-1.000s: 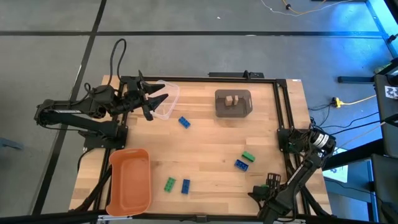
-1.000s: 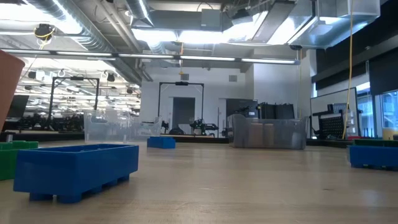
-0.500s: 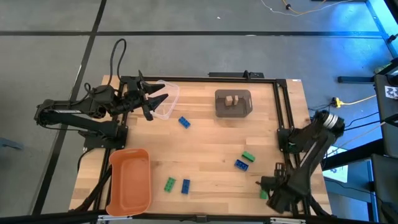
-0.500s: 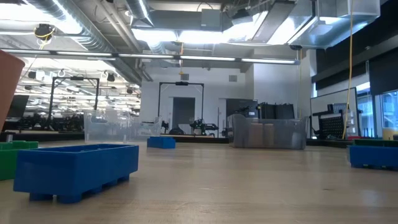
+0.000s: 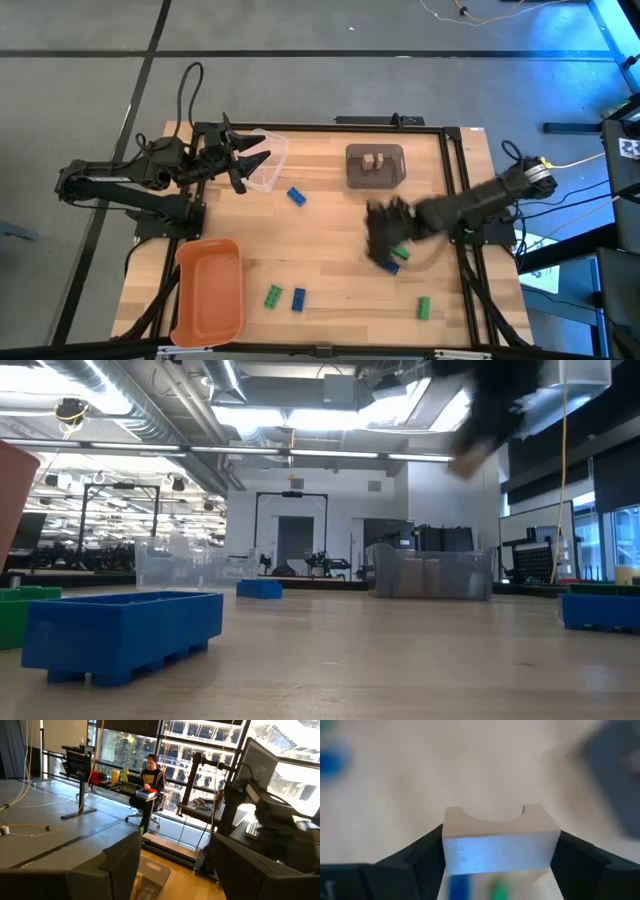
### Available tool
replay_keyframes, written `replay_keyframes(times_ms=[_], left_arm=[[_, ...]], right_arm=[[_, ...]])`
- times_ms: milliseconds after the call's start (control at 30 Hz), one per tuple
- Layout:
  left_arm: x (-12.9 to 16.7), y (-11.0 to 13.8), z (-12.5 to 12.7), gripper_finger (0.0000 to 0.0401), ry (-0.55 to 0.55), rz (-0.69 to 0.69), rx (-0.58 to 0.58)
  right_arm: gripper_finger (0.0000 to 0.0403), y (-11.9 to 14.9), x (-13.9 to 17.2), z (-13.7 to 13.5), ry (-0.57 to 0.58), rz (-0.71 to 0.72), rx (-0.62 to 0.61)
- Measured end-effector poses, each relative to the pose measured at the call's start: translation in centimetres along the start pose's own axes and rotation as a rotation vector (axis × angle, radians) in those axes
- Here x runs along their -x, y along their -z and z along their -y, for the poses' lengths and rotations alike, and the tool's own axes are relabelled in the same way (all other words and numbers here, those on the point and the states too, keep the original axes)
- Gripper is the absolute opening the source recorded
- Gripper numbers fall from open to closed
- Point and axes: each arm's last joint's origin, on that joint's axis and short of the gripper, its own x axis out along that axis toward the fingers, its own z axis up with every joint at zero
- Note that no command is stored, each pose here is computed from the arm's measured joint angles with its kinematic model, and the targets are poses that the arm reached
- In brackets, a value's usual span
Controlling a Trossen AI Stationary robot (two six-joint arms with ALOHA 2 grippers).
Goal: Sort & place blocks by color
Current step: Put the brown block into the black bin
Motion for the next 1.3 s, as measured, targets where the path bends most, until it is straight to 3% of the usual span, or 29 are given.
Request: replay_keyframes(times_ms=[167, 500, 667, 833, 1033, 1300], left_arm=[[0.0, 0.0, 0.0, 0.0229, 0.0, 0.0, 0.0], [0.0, 0.0, 0.0, 0.0229, -0.01, 0.003, 0.001], [0.0, 0.0, 0.0, 0.0229, -0.01, 0.006, 0.002], [0.0, -0.1, 0.0, 0.0229, -0.01, 0.007, 0.002], [0.0, -0.1, 0.0, 0.0229, -0.016, 0.017, 0.006], [0.0, -0.2, -0.1, 0.0229, -0.027, 0.019, 0.012]], right_arm=[[0.0288, -3.6, -1.8, 5.9, 0.164, -0.006, -0.323], [0.0288, -7.0, -3.4, 13.8, 0.213, 0.014, -0.727], [0.0288, -7.1, -4.7, 15.9, 0.177, 0.002, -0.818], [0.0288, -4.9, -7.8, 16.7, 0.106, -0.056, -0.923], [0.0288, -3.4, -9.4, 17.6, 0.137, -0.05, -0.952], [0.0288, -3.5, -9.8, 18.7, 0.181, 0.015, -0.968]])
